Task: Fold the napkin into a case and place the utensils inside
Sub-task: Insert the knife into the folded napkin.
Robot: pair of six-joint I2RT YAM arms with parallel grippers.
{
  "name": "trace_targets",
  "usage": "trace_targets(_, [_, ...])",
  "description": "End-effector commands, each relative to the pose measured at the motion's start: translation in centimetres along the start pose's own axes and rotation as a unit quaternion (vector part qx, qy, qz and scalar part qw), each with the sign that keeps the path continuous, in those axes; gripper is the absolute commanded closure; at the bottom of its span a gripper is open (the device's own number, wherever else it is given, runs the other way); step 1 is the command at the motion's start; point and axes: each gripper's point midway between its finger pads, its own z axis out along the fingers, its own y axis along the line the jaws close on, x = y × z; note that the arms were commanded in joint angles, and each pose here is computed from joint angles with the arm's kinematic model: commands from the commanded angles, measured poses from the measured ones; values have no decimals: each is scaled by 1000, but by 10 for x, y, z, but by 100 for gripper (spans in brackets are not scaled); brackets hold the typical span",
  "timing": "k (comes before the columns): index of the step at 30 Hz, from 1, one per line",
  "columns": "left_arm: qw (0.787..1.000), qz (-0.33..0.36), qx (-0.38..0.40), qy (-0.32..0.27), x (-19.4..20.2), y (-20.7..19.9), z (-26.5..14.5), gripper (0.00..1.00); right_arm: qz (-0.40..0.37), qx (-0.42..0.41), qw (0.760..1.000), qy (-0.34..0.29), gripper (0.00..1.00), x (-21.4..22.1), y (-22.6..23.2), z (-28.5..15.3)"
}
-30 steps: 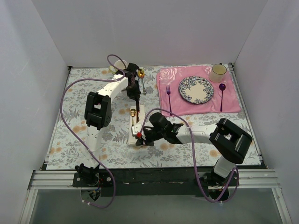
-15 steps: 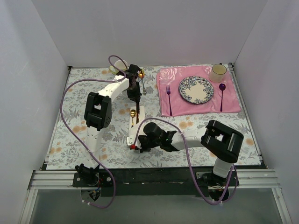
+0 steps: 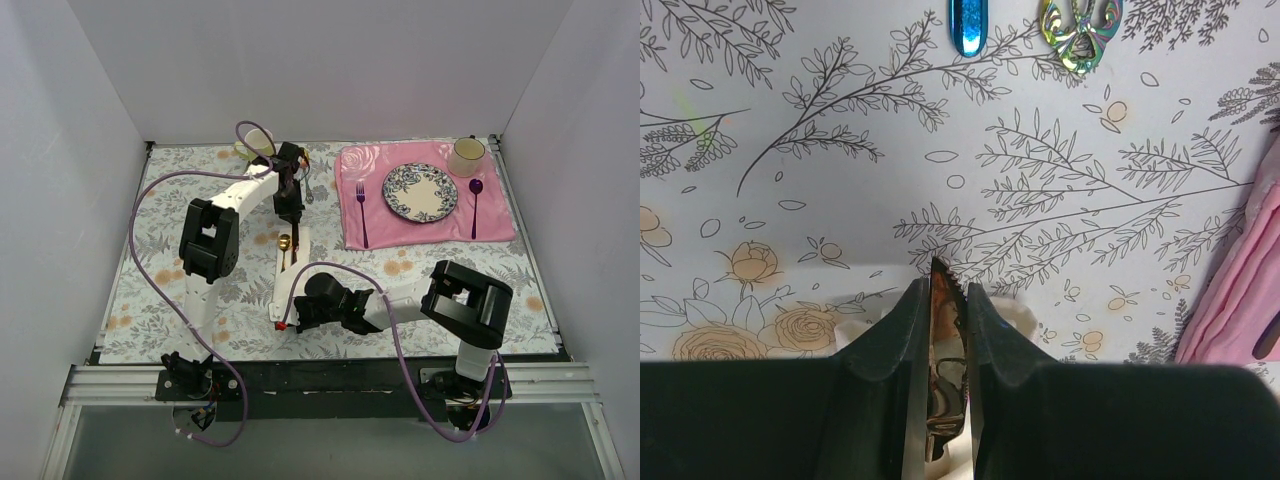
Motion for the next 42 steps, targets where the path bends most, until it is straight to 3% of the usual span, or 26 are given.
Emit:
trace_targets(1, [999,11,15,-45,-13,-9,-43,100,-10,19,999,35,98,22,-4,1])
trace_targets(38, [998,34,12,-50,19,-12,-60,100,2,14,999,29,99,20,-1,4])
trace_targets(42, [998,34,14,-59,14,-13,-62,96,1,16,1000,27,99,19,-2,4])
